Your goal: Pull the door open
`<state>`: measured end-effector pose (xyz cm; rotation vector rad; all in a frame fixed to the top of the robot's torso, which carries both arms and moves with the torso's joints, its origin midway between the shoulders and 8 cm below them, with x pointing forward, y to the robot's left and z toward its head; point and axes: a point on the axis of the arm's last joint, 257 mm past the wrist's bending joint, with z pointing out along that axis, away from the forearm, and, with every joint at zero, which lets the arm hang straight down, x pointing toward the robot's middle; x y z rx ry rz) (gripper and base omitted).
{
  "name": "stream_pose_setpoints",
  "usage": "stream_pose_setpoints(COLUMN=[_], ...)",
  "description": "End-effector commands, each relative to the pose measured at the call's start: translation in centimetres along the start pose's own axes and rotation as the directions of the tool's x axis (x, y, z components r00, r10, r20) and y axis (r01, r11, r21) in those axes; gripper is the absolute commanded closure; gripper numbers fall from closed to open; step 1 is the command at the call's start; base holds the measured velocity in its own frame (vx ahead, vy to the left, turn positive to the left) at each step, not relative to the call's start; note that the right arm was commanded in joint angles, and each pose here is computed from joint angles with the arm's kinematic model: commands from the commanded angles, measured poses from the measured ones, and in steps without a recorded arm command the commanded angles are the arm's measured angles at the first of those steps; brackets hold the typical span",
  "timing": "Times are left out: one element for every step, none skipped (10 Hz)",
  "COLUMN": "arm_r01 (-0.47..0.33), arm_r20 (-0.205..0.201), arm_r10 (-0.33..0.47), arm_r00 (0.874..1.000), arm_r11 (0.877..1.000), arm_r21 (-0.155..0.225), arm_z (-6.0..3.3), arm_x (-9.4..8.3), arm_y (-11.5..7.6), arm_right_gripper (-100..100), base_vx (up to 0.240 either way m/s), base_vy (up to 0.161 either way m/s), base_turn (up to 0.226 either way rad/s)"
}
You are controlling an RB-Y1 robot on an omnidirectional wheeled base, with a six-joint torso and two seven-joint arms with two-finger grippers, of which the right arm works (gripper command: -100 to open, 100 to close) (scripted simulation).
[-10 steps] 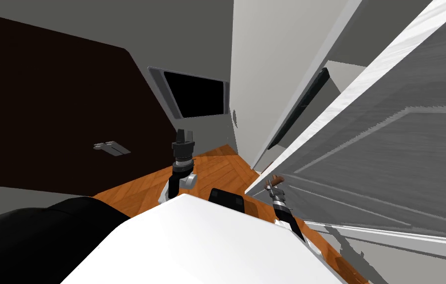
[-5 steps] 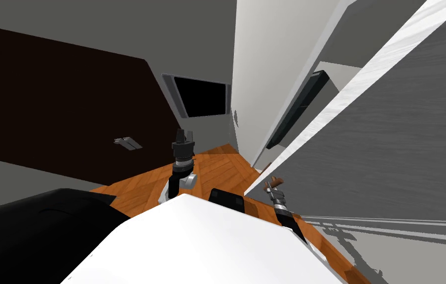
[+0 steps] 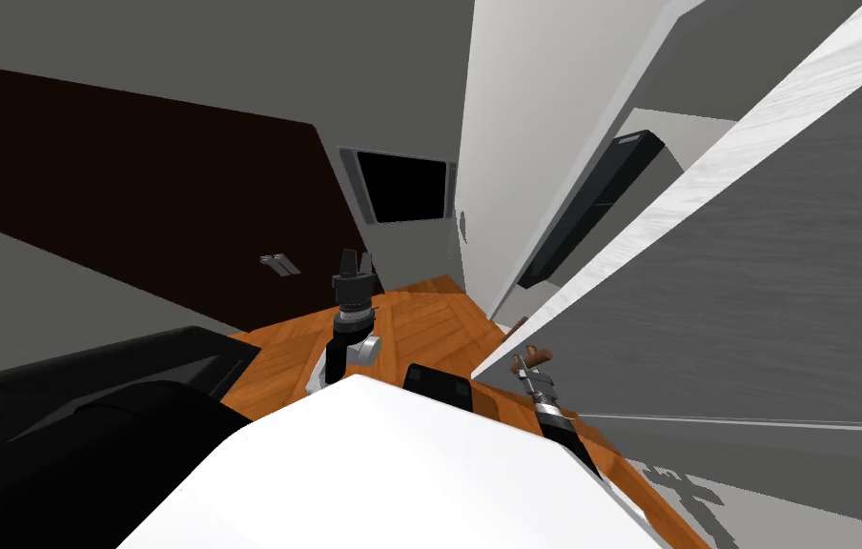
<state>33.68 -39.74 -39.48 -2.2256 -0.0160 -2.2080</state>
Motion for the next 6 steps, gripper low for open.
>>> stream_pose_setpoints(arm_r01=[0.0,-0.001,-0.001,-0.002,-0.001,-0.002], arm_r20=[-0.005,-0.006,-0.007,-0.007,0.003,0.005], arm_r10=[0.001,0.001,0.002,0.002,0.001,0.002], arm_r00=[1.0,1.0,1.0,1.0,1.0,1.0], arm_r11=[1.0,1.0,0.999,0.999,0.999,0.999], arm_r21=[0.016,0.026,0.034,0.041,0.038,0.047], arm_z=[-0.8,-1.18,-1.51,-1.78,-1.6,-2.11], arm_x=[0.2,0.2,0.2,0.3,-0.1,-0.2], arm_y=[0.1,0.1,0.1,0.1,0.0,0.0], arm_right_gripper=[100,100,100,100,100,100], base_vx=[-0.208,-0.199,-0.178,-0.171,-0.075,-0.112], base_vy=[-0.058,-0.043,-0.051,-0.049,-0.019,-0.021], base_turn=[0.13,0.124,0.098,0.099,0.026,0.121])
